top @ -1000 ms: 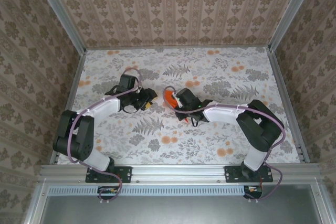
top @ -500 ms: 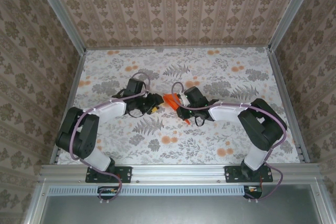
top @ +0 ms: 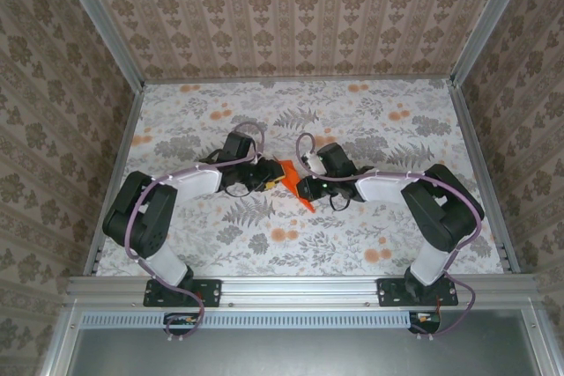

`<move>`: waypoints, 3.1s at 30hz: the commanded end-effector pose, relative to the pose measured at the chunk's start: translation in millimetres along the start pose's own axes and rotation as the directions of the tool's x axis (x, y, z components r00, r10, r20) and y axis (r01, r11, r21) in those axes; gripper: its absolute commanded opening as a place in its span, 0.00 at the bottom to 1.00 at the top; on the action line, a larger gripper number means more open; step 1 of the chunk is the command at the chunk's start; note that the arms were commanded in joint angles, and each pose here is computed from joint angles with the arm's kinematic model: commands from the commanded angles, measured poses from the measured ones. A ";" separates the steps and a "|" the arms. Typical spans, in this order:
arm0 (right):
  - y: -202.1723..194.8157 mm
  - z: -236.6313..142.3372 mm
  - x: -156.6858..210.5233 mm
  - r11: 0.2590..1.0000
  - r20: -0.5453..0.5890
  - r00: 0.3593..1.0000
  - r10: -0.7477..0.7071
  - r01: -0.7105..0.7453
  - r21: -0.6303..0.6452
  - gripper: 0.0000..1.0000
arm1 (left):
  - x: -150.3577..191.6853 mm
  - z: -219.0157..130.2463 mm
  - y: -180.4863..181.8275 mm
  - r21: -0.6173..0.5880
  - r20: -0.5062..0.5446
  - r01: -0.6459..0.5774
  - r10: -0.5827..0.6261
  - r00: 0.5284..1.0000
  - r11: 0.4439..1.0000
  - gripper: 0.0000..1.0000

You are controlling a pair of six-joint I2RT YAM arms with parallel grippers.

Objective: Fold a paper plane with a square sheet of paper (pick it up from the middle)
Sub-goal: Fold the wing for the fifth time at the center of the table.

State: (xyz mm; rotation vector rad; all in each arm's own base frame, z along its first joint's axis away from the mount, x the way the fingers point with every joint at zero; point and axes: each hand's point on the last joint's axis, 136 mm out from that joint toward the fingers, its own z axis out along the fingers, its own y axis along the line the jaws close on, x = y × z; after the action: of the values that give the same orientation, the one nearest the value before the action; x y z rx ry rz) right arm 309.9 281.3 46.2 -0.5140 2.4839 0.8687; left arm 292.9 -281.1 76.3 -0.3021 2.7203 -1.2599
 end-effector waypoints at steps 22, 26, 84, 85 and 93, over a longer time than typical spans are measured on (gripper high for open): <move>17.9 22.0 -2.1 0.953 -0.154 0.981 0.120 -0.157 -0.258 0.14 | -2.8 16.3 -0.2 0.037 0.007 -0.095 0.095 0.995 0.995 0.19; 17.7 23.4 -0.8 0.953 -0.165 0.980 0.115 -0.155 -0.259 0.15 | -4.7 20.1 4.3 0.024 0.008 -0.090 0.089 0.996 0.996 0.18; 20.4 24.3 6.7 0.993 -0.076 0.992 -0.097 0.101 0.052 0.28 | -6.6 31.5 34.2 -0.057 -0.002 -0.008 0.008 1.000 0.998 0.12; 20.6 24.4 6.3 0.994 -0.074 0.993 -0.092 0.095 0.050 0.28 | -6.2 31.5 34.2 -0.057 -0.003 -0.008 0.007 1.000 0.998 0.12; 21.1 26.1 8.3 0.999 -0.080 0.996 -0.050 0.052 0.018 0.24 | -5.3 29.1 33.7 -0.055 -0.001 -0.012 0.012 1.000 0.998 0.12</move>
State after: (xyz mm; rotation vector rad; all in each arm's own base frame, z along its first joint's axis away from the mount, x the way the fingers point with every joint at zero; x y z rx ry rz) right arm 299.2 306.8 32.2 -0.6340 2.5369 0.7587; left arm 301.5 -284.6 31.8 -0.2778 2.7526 -1.1989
